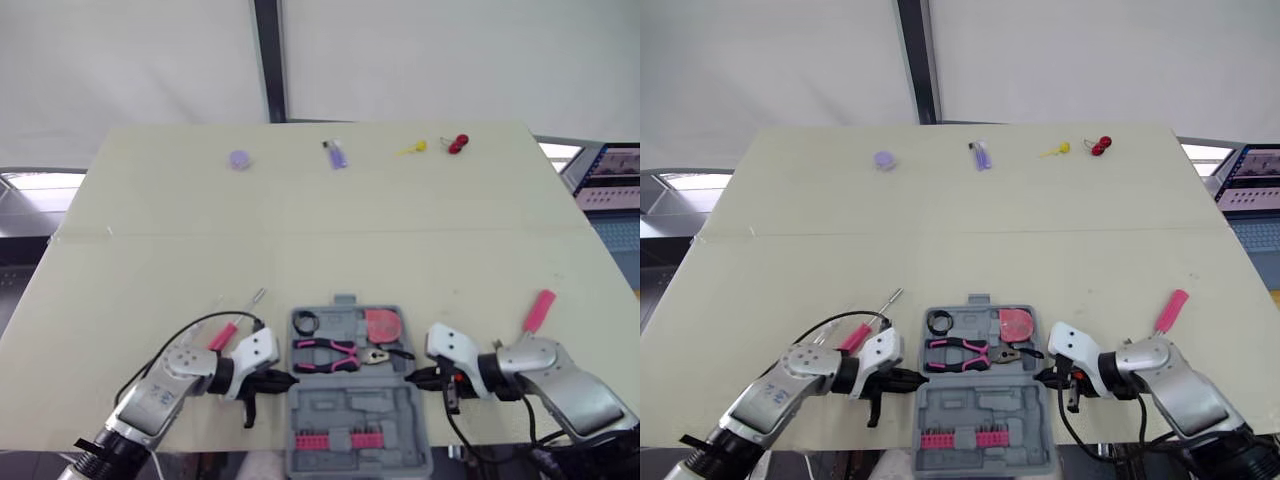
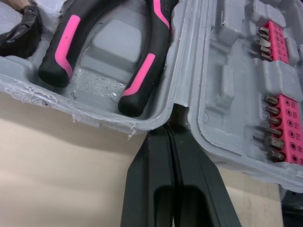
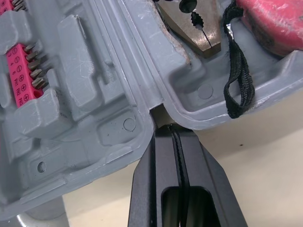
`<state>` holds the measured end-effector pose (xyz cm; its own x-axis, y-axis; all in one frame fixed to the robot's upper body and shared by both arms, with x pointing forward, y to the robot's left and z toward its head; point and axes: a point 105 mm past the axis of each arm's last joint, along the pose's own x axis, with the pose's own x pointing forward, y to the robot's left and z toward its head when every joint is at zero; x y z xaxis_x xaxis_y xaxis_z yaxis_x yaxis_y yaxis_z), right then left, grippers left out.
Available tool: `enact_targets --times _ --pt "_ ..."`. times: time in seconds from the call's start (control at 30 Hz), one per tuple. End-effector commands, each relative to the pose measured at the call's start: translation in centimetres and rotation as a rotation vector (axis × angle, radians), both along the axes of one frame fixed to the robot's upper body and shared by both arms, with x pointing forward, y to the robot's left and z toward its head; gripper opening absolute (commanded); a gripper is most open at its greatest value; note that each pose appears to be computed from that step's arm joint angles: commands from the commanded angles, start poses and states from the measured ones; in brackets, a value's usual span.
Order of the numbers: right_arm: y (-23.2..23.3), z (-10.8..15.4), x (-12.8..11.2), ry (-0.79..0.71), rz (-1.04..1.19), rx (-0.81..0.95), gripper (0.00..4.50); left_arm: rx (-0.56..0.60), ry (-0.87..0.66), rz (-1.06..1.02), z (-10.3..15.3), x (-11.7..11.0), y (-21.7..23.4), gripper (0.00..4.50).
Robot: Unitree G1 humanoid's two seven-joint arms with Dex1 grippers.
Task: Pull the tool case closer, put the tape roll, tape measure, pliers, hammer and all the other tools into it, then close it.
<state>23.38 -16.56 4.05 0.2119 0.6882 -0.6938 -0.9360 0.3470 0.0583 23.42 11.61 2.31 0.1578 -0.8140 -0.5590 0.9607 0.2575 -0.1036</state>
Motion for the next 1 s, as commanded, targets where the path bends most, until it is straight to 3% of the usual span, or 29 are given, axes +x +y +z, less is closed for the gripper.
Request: enact_targets --times 0.03,1.0 --pt "1.3 1.0 0.4 -0.038 0.027 0.054 0.0 0.005 -0.055 0.023 0.4 1.0 -0.1 0.03" --pt "1.5 2.0 3.6 -0.144 -0.014 0.04 0.0 -0.005 -0.238 0.157 2.1 5.5 0.2 0.03"
